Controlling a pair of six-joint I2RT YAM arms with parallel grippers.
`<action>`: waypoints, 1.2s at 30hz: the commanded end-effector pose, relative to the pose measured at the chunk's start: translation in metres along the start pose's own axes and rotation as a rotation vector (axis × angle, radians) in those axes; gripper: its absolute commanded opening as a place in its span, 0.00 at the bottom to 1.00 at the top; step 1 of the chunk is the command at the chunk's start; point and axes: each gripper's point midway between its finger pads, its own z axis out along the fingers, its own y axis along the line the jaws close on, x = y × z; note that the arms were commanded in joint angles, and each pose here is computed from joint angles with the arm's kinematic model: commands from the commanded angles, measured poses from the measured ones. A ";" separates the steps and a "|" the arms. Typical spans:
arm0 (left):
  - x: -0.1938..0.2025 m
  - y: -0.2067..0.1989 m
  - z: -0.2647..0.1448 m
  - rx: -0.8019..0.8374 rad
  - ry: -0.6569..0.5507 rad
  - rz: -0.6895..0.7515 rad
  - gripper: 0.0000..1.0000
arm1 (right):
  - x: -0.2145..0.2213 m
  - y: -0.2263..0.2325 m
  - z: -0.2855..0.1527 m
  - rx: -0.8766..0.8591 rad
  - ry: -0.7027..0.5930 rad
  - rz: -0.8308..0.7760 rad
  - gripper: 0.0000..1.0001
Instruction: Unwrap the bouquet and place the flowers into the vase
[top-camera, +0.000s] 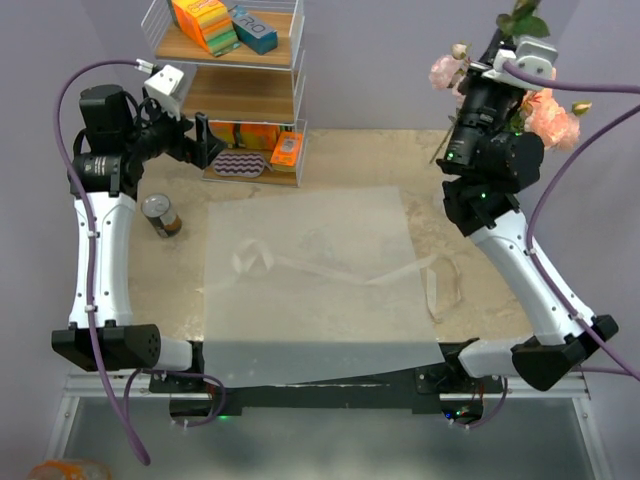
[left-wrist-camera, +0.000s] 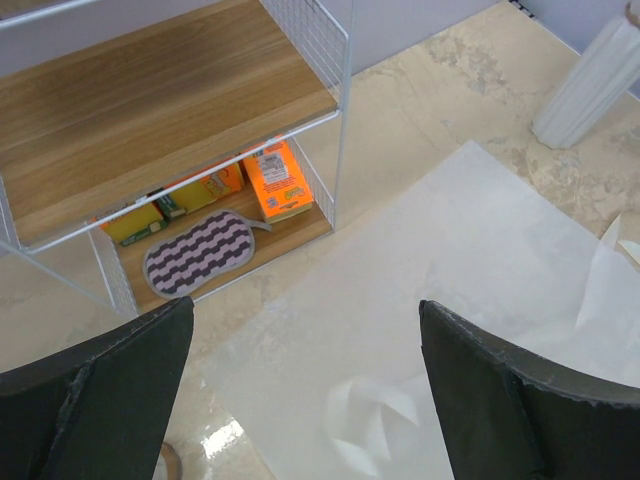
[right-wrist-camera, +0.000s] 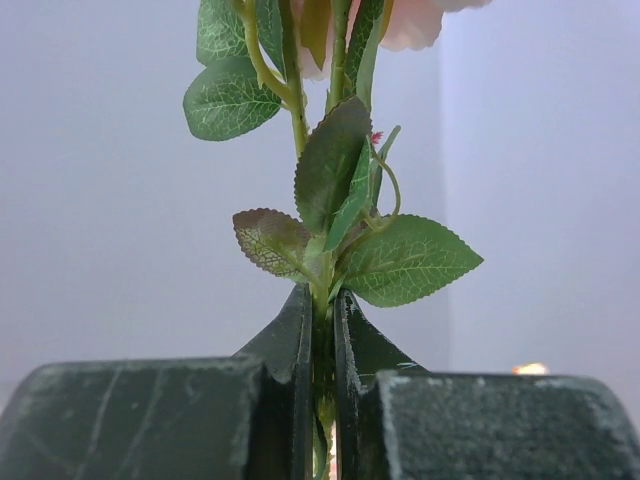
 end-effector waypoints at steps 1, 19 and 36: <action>-0.013 0.001 0.001 0.023 -0.047 0.018 0.99 | -0.002 -0.036 0.006 0.117 -0.098 -0.155 0.00; -0.003 0.014 0.024 0.074 -0.031 -0.011 0.99 | 0.062 -0.083 0.018 0.283 -0.243 -0.280 0.00; 0.004 0.022 0.041 0.120 -0.003 -0.040 0.99 | 0.031 -0.080 -0.015 0.295 -0.478 -0.263 0.00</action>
